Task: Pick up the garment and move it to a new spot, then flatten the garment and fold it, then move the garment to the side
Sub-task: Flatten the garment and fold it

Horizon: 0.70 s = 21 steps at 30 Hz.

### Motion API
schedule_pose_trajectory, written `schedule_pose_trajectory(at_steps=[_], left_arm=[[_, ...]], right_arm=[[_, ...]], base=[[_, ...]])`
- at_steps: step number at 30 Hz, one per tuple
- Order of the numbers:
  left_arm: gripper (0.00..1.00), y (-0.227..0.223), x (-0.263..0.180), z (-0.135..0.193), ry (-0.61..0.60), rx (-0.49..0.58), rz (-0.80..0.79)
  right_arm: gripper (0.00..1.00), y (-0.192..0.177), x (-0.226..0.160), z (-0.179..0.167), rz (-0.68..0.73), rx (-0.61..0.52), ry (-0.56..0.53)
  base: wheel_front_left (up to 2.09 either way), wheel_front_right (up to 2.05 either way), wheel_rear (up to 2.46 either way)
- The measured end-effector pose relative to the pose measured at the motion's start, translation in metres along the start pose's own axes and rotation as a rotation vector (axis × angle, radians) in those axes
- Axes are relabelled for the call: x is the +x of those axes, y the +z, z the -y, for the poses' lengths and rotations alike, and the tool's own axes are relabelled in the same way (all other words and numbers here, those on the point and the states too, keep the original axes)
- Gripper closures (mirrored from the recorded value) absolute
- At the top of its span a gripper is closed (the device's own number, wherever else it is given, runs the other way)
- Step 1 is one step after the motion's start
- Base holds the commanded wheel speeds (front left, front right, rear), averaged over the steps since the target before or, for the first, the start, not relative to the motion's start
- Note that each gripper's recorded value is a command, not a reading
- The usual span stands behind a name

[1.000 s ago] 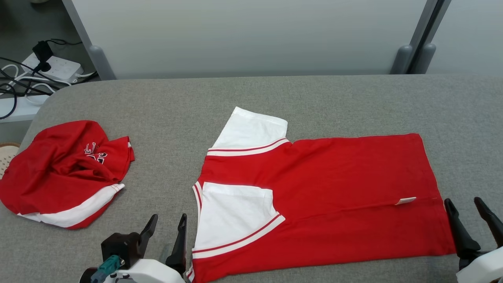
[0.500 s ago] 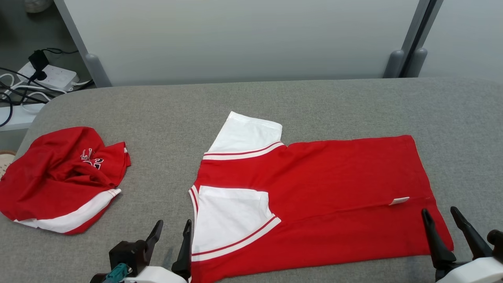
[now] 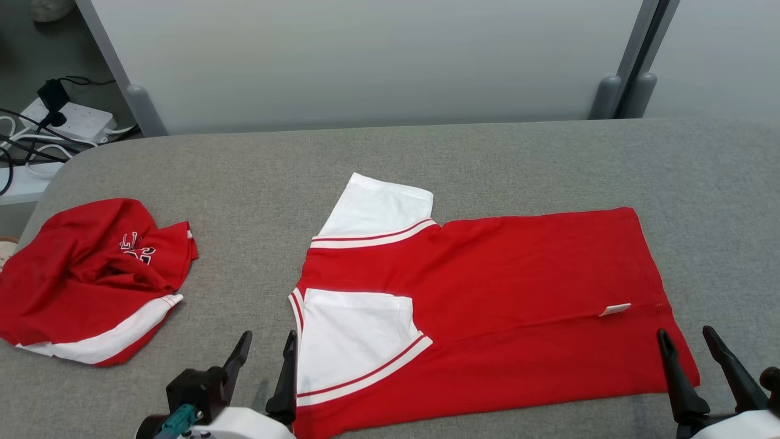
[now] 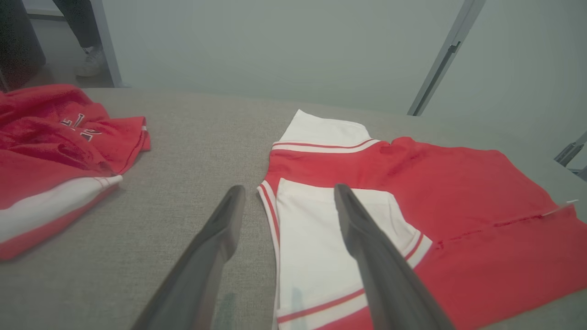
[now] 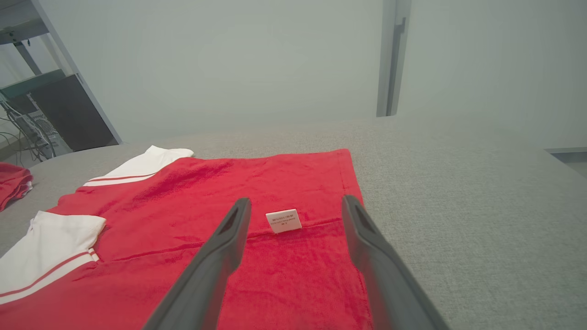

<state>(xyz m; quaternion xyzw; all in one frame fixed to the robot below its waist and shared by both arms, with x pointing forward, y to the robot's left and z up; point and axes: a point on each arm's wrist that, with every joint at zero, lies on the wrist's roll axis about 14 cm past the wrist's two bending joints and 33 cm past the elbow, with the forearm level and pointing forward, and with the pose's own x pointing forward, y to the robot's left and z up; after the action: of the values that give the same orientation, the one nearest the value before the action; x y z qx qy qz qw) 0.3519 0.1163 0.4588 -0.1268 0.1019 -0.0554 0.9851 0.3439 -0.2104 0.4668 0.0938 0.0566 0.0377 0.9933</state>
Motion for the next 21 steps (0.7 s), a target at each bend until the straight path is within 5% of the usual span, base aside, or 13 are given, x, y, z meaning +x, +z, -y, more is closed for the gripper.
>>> schedule_pose_trajectory(at_steps=[21], left_arm=[[0.0,0.027,0.112,0.035,-0.153,0.034,-0.008]], right_arm=[[0.0,-0.001,0.08,0.02,-0.093,0.037,0.013]], base=[[0.0,0.0,0.0]])
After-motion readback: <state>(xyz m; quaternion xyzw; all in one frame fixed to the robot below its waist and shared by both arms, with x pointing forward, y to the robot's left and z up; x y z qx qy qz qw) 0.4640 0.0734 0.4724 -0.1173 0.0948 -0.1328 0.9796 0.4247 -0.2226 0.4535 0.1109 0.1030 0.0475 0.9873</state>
